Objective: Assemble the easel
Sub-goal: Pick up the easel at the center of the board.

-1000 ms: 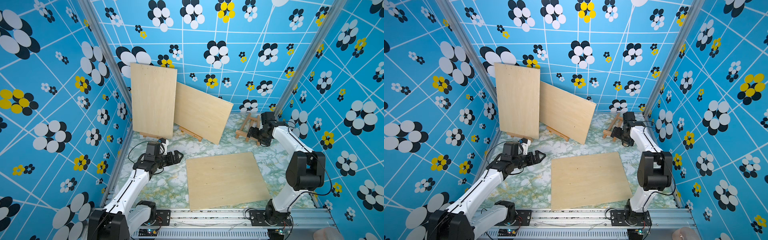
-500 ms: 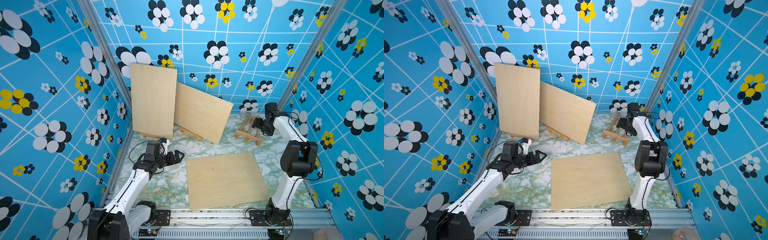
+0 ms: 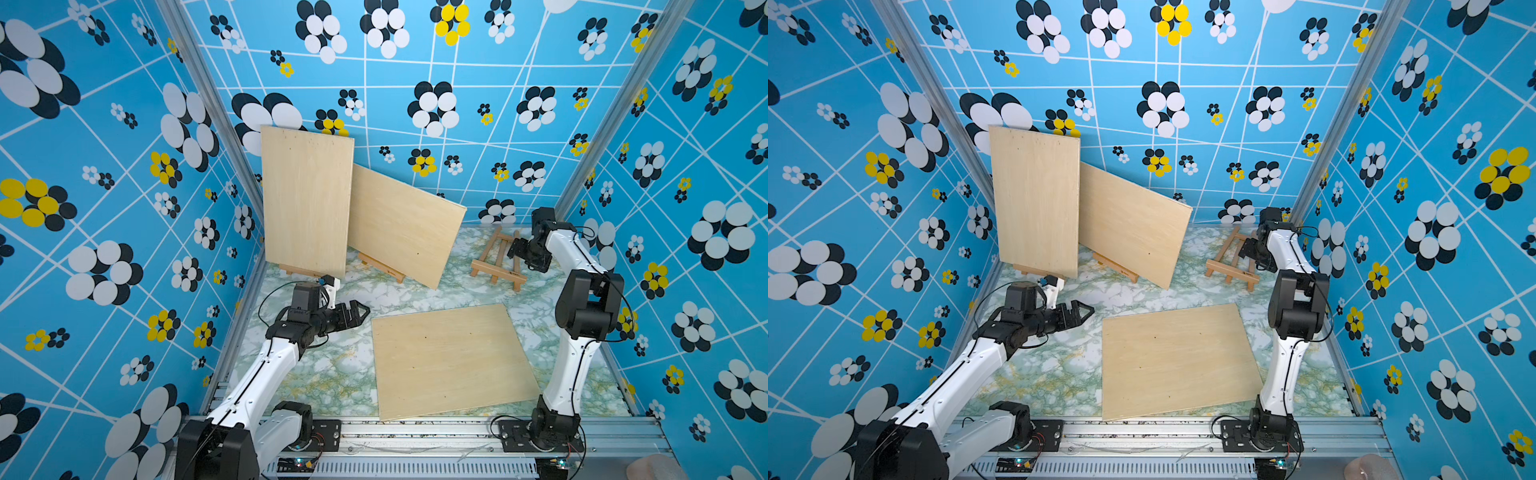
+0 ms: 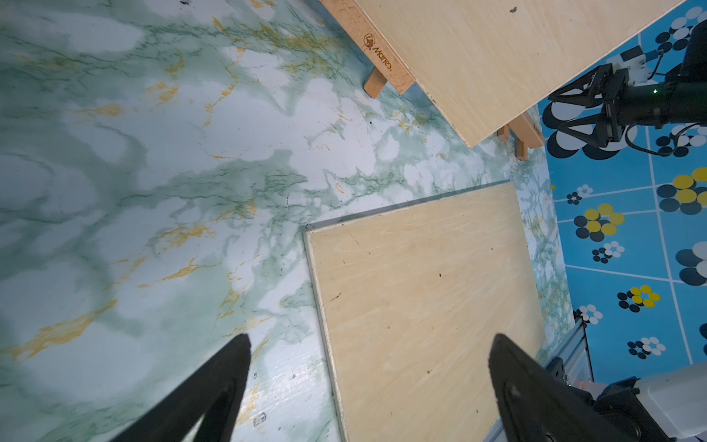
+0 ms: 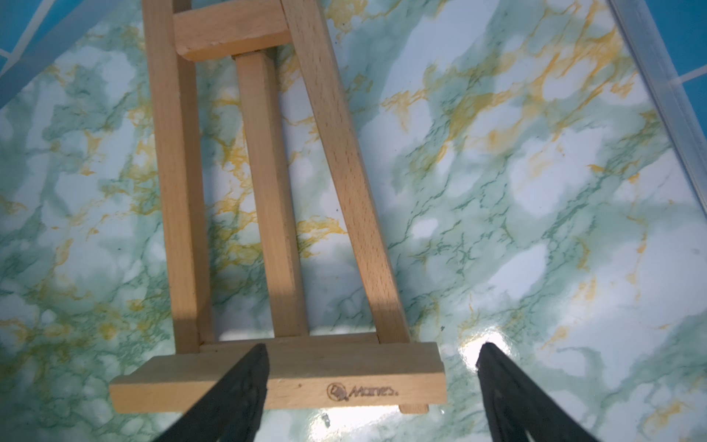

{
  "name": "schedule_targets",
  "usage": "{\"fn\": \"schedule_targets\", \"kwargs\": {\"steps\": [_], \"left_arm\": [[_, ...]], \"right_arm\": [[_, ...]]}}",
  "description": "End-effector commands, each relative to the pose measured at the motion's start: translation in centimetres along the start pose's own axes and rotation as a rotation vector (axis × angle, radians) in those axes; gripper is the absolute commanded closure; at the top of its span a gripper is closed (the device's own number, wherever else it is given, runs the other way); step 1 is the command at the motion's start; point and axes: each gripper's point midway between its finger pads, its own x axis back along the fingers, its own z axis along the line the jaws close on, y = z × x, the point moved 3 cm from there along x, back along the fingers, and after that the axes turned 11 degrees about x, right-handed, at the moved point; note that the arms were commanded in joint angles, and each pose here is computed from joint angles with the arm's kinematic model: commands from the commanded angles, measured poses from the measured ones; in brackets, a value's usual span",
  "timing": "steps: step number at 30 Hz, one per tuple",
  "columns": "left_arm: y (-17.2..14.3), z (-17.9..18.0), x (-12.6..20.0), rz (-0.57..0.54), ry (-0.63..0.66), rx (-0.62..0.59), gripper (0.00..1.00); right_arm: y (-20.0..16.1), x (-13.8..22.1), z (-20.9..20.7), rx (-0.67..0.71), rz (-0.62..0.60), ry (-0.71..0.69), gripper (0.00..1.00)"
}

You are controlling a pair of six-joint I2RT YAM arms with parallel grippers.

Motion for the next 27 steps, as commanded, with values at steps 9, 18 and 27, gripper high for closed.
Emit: {"fn": "schedule_targets", "kwargs": {"steps": [9,18,27], "left_arm": [[-0.1,-1.3,-0.9,0.021,-0.055,-0.007,0.01],[-1.0,-1.5,-1.4,0.046,-0.047,-0.034,0.01],[-1.2,-1.4,-1.6,0.053,-0.045,-0.038,0.01]], "right_arm": [[0.4,-3.1,-0.3,0.013,0.06,-0.016,0.14],[0.4,-4.8,0.1,-0.001,0.078,0.006,0.22],[0.0,-6.1,0.2,-0.005,0.096,0.008,0.33]]}}
